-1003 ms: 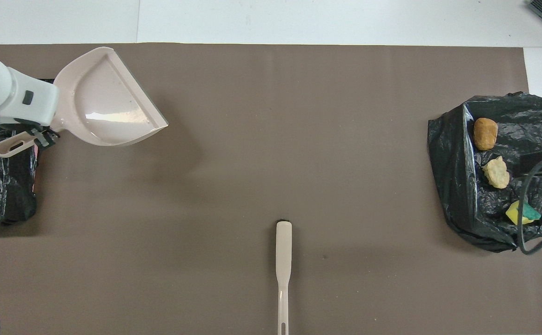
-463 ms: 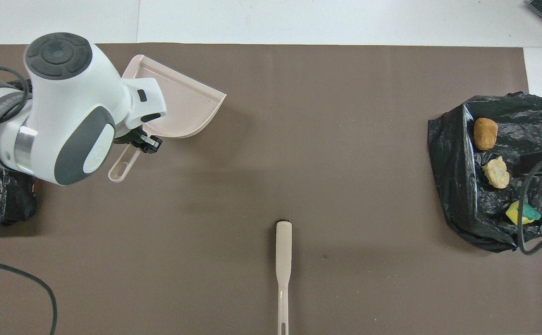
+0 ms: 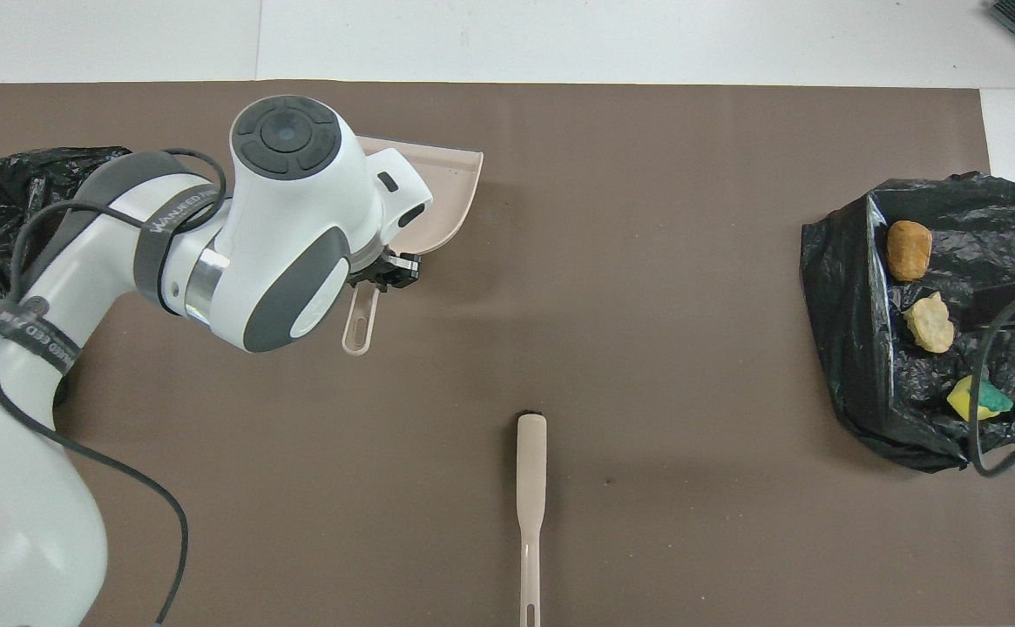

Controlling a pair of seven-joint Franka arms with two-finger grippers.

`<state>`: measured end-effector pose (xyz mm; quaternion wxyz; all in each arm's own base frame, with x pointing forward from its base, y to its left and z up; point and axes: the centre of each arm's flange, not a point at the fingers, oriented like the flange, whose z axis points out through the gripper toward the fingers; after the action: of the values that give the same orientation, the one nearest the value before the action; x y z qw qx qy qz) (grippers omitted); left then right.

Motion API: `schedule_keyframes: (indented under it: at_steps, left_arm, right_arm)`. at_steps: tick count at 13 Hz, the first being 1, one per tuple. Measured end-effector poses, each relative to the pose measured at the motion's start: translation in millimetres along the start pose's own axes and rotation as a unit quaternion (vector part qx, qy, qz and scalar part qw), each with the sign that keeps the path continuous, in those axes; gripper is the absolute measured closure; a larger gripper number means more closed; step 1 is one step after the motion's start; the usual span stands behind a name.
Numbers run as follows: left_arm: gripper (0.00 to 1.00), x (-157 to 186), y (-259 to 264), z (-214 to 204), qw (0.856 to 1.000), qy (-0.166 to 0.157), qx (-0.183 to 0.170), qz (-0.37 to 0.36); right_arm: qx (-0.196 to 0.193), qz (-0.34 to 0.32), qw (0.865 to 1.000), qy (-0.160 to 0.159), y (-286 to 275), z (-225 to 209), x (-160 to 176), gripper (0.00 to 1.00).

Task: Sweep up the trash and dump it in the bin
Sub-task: 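Bring the empty dustpan back toward the table center with the left gripper, then lower the dustpan onto the table with the left gripper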

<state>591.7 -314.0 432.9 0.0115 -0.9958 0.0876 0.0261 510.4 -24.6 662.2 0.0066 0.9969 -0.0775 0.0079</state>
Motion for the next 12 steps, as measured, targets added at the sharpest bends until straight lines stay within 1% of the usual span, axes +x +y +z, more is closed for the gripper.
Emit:
schedule_keyframes:
  at_steps: [4,7,8,10,12]
  left_arm:
    - [0.68,5.3,51.7,0.6,0.999,0.017,-0.033,-0.037]
    - [0.68,17.1,70.2,3.6,0.997,0.028,-0.053,-0.041]
    - [0.68,20.4,75.3,6.6,0.997,0.03,-0.053,-0.041]
    - [0.68,24.8,94.8,20.3,0.997,0.036,-0.041,-0.049]
    - [0.68,24.6,115.5,39.6,0.998,0.03,-0.037,-0.046]
  right_arm:
    - [0.0,0.0,1.0,0.0,0.0,0.0,0.0,0.0]
    - [0.0,0.0,1.0,0.0,0.0,0.0,0.0,0.0]
    - [0.0,0.0,1.0,0.0,0.0,0.0,0.0,0.0]
    - [0.0,0.0,1.0,0.0,0.0,0.0,0.0,0.0]
    - [0.0,0.0,1.0,0.0,0.0,0.0,0.0,0.0]
